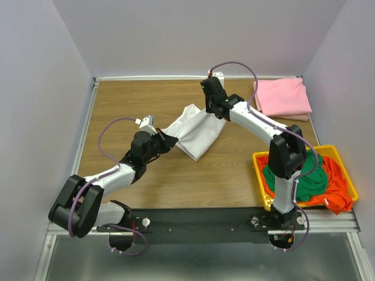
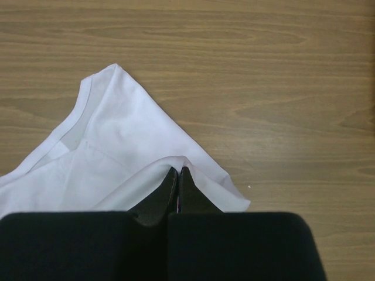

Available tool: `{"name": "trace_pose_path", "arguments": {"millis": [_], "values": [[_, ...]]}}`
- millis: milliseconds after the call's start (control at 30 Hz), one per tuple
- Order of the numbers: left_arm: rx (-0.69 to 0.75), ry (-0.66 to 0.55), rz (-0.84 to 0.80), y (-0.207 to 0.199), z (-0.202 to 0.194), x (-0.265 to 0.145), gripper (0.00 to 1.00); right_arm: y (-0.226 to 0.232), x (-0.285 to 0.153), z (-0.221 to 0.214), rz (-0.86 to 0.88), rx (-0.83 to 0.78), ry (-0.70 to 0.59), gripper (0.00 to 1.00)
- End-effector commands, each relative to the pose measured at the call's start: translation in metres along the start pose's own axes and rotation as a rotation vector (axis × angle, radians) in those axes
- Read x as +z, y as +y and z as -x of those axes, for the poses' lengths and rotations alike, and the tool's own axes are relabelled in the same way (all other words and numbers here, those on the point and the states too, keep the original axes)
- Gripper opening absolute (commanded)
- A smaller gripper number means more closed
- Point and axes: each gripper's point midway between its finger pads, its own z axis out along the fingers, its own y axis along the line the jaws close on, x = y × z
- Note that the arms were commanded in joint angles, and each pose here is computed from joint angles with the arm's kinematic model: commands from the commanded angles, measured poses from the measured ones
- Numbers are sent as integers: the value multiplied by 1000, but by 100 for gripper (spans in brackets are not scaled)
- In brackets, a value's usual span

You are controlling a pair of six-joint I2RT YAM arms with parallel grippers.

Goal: Fold and stack the t-shirts
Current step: Fold the tshirt

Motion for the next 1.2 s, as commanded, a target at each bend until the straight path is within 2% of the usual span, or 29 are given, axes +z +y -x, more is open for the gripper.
{"name": "trace_pose_path", "arguments": {"millis": [0, 167, 233, 267, 367, 467, 500, 567, 600, 700, 733, 933, 1167], "values": [[3, 17, 22, 20, -6, -4, 0, -1, 18, 18, -19, -7, -38, 0], [40, 49, 3, 22, -9, -2, 0, -2, 17, 13, -19, -9, -29, 0], [48, 78, -6, 22, -14, -1, 0, -8, 3, 14, -15, 12, -34, 0], [64, 106, -27, 21, -19, 0, 0, -11, 2, -6, -8, 9, 5, 0], [104, 154, -71, 15, -27, -3, 0, -15, -21, -28, 48, 23, 48, 0], [134, 188, -66, 17, -37, -9, 0, -23, -49, -40, 82, 54, 54, 0], [157, 181, -78, 14, -35, -13, 0, -30, -51, -63, 71, 54, 93, 0], [168, 204, -62, 17, -42, -18, 0, -35, -70, -67, 97, 80, 88, 1], [179, 206, -74, 11, -42, -21, 0, -39, -73, -87, 91, 87, 127, 0], [208, 253, -68, 6, -55, -28, 0, -38, -96, -102, 147, 129, 151, 0], [212, 269, -53, 8, -60, -30, 0, -38, -100, -119, 161, 125, 195, 1], [224, 328, -72, -11, -87, -47, 0, -28, -130, -154, 199, 153, 257, 0], [210, 346, -83, -19, -97, -67, 0, -31, -156, -198, 177, 162, 328, 0]]}}
